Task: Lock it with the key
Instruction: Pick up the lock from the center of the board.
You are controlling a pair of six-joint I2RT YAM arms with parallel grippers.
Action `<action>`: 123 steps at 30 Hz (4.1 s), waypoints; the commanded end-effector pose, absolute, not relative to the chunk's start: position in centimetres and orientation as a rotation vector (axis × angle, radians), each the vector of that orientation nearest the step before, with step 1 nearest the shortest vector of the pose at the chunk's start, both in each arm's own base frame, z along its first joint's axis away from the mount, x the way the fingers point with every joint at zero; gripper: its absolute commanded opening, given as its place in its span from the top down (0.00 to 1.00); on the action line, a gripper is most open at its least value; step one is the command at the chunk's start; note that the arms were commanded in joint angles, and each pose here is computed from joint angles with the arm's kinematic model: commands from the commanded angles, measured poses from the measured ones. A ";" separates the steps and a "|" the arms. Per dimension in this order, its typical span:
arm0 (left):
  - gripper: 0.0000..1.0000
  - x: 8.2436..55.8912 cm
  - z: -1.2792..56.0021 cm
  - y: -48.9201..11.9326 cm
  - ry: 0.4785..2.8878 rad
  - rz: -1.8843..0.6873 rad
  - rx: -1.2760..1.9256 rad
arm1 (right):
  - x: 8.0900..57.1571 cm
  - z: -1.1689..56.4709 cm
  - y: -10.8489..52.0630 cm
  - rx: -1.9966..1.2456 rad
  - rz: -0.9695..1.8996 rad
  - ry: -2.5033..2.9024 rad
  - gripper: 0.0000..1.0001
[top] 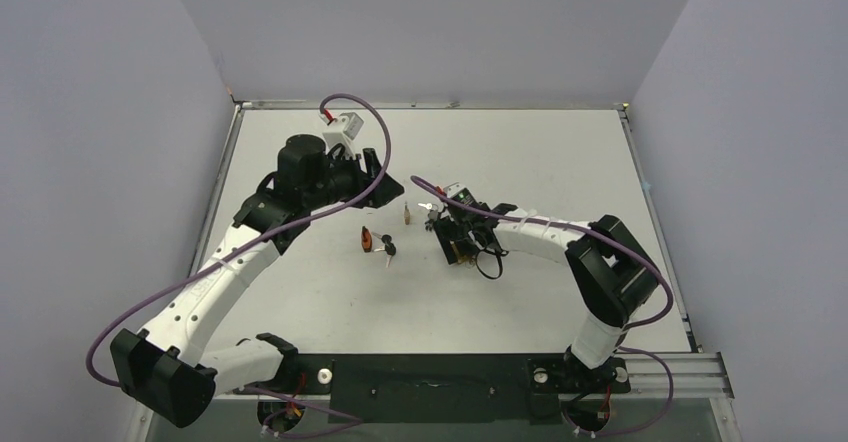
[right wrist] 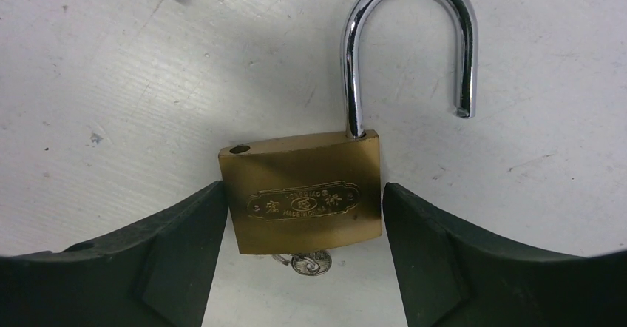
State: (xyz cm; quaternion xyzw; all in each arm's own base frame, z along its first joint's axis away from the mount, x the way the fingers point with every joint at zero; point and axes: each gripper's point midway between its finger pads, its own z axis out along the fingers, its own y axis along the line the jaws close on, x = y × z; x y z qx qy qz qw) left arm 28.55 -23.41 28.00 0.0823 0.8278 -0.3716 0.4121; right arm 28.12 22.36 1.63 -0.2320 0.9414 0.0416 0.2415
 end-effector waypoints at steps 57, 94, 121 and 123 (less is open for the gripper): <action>0.46 23.2 37.9 -29.3 1.430 -1.454 0.994 | 18.2 30.3 26.8 -0.553 1.481 1.857 0.91; 0.46 21.8 36.5 -30.3 1.413 -1.683 1.096 | 14.9 38.8 27.2 -0.627 1.617 1.622 0.92; 1.00 21.1 36.1 -30.9 1.468 -1.697 1.065 | 17.1 35.4 27.0 -0.608 1.456 1.753 0.92; 1.00 21.4 35.9 -31.2 1.497 -1.663 1.040 | 17.9 34.9 26.8 -0.585 1.400 1.765 0.81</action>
